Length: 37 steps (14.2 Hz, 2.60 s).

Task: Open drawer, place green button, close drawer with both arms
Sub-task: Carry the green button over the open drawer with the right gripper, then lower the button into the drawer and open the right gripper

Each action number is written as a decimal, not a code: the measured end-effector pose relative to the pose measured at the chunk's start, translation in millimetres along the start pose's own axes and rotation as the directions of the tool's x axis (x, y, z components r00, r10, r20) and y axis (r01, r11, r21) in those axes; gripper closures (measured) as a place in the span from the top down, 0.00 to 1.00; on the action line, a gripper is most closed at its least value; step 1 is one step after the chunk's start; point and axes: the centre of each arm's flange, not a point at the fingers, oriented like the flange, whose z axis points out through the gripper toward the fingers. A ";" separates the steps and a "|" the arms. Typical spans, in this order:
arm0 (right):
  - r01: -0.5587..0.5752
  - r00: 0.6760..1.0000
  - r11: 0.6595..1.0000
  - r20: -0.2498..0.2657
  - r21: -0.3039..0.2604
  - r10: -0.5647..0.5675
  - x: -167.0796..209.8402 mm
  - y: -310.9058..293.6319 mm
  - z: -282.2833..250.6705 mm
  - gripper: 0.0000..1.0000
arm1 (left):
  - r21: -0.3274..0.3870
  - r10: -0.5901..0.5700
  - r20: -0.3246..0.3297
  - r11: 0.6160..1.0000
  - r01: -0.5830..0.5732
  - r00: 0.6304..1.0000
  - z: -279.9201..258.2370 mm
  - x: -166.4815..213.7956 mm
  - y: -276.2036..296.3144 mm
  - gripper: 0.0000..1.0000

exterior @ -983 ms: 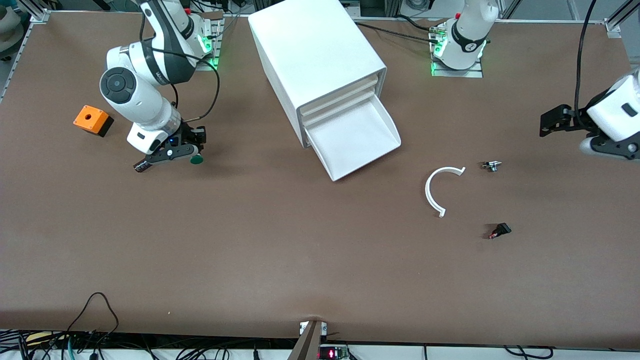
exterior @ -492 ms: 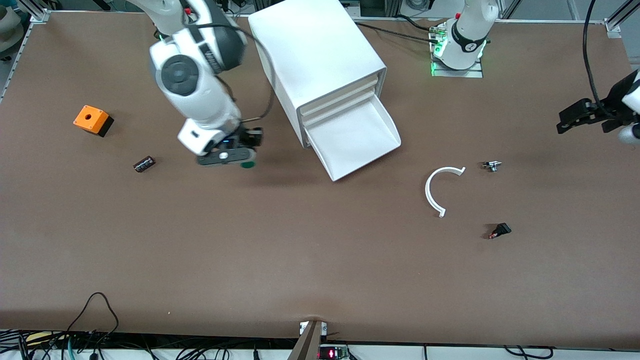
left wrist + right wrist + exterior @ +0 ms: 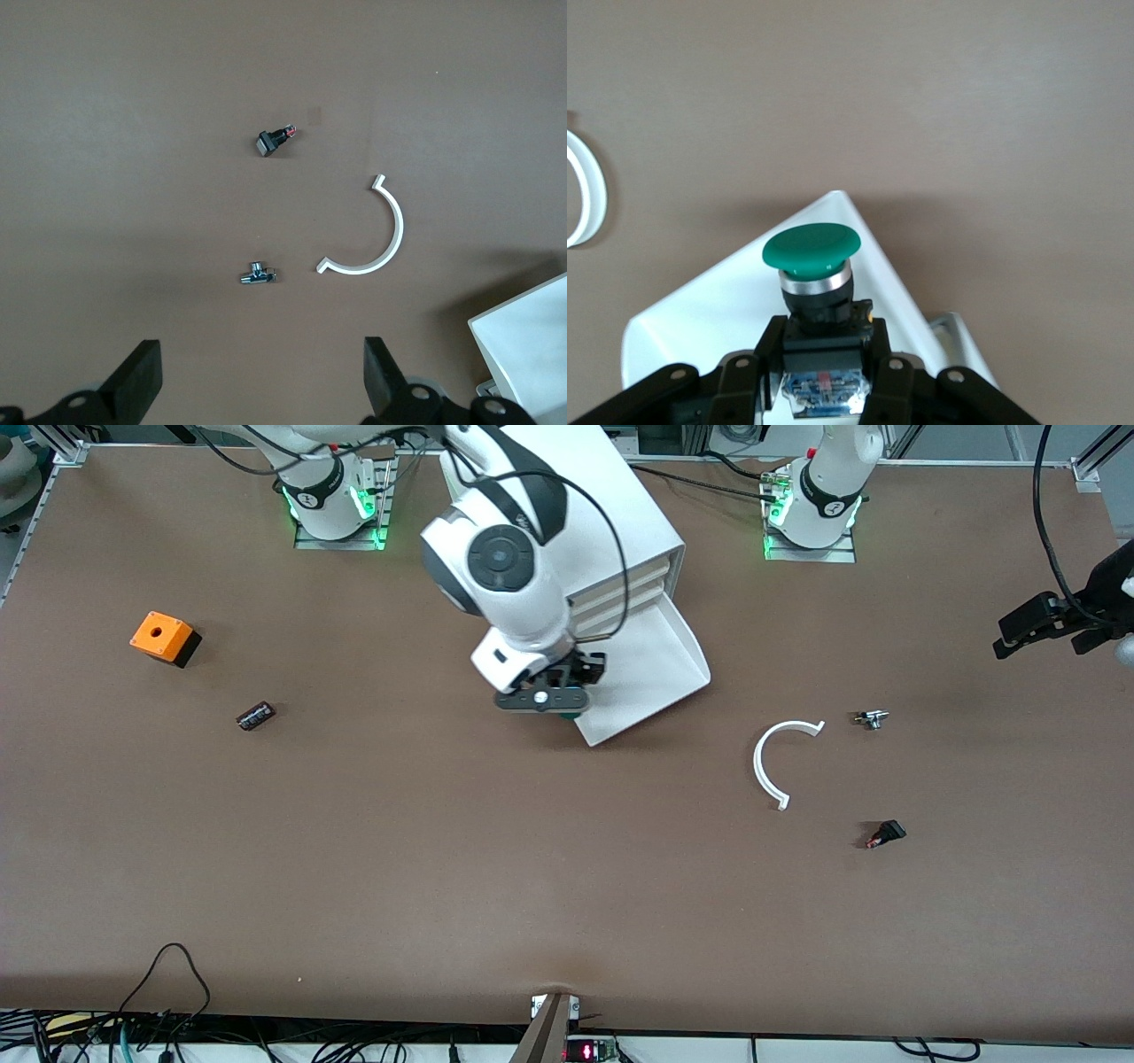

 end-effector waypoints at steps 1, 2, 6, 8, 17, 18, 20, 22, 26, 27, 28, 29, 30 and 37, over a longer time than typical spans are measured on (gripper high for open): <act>-0.010 1.000 1.000 -0.001 -0.005 0.010 -2.1 -8.6 9.8 0.41 | 0.000 0.002 0.001 1.000 -0.002 1.000 0.6 0.0 1.2 1.00; -0.023 1.000 1.000 0.001 -0.014 0.023 -6.9 -16.3 21.2 0.41 | 0.000 0.002 0.001 1.000 -0.002 1.000 1.0 0.0 1.9 1.00; -0.064 0.998 0.997 -0.009 -0.035 0.064 -41.1 -47.7 62.2 0.41 | 0.000 0.003 0.000 1.000 -0.003 1.000 3.4 0.5 2.1 1.00; -0.082 0.997 0.996 -0.007 -0.036 0.082 -51.1 -55.2 75.5 0.41 | 0.000 0.002 0.005 1.000 -0.002 1.000 7.9 0.5 2.2 1.00; -0.136 0.991 0.988 0.010 -0.074 0.137 -54.7 -51.7 107.9 0.52 | 0.007 0.025 0.063 1.000 -0.025 0.998 38.4 1.5 14.4 1.00; -0.138 0.990 0.988 0.007 -0.074 0.139 -53.0 -50.9 107.2 0.60 | 0.007 0.020 0.068 1.000 -0.021 0.998 42.1 3.0 14.2 1.00; -0.149 0.989 0.986 -0.011 -0.071 0.149 -43.5 -46.6 101.2 0.80 | 0.008 0.004 0.072 1.000 -0.004 0.997 46.3 5.3 13.9 1.00; -0.163 0.986 0.985 -0.046 -0.065 0.160 -27.1 -38.9 86.5 0.98 | 0.009 -0.011 0.073 1.000 0.010 0.997 47.1 5.6 12.8 1.00; -0.075 0.990 0.993 -0.123 -0.090 0.064 21.3 -2.0 16.7 1.00 | 0.008 -0.095 0.105 0.995 0.095 0.990 65.9 11.6 18.8 1.00; -0.059 0.990 0.994 -0.134 -0.095 0.046 38.6 15.9 -7.0 1.00 | -0.004 -0.112 0.116 0.994 0.113 0.987 75.9 16.0 27.5 1.00; -0.051 0.990 0.993 -0.139 -0.103 0.036 56.4 38.0 -30.7 1.00 | -0.012 -0.126 0.122 0.992 0.128 0.985 86.4 20.7 39.5 1.00; -0.048 0.990 0.993 -0.138 -0.108 0.033 73.4 61.7 -52.1 1.00 | -0.015 -0.140 0.127 0.990 0.143 0.982 97.3 25.1 54.4 1.00; -0.041 0.990 0.994 -0.138 -0.102 0.027 89.3 85.2 -73.1 1.00 | -0.016 -0.156 0.128 0.987 0.159 0.980 107.5 28.7 71.2 1.00; 0.194 0.977 0.975 -0.068 -0.112 -0.202 118.2 276.0 -199.7 1.00 | -0.050 -0.304 0.138 0.948 0.313 0.943 188.9 36.1 206.4 1.00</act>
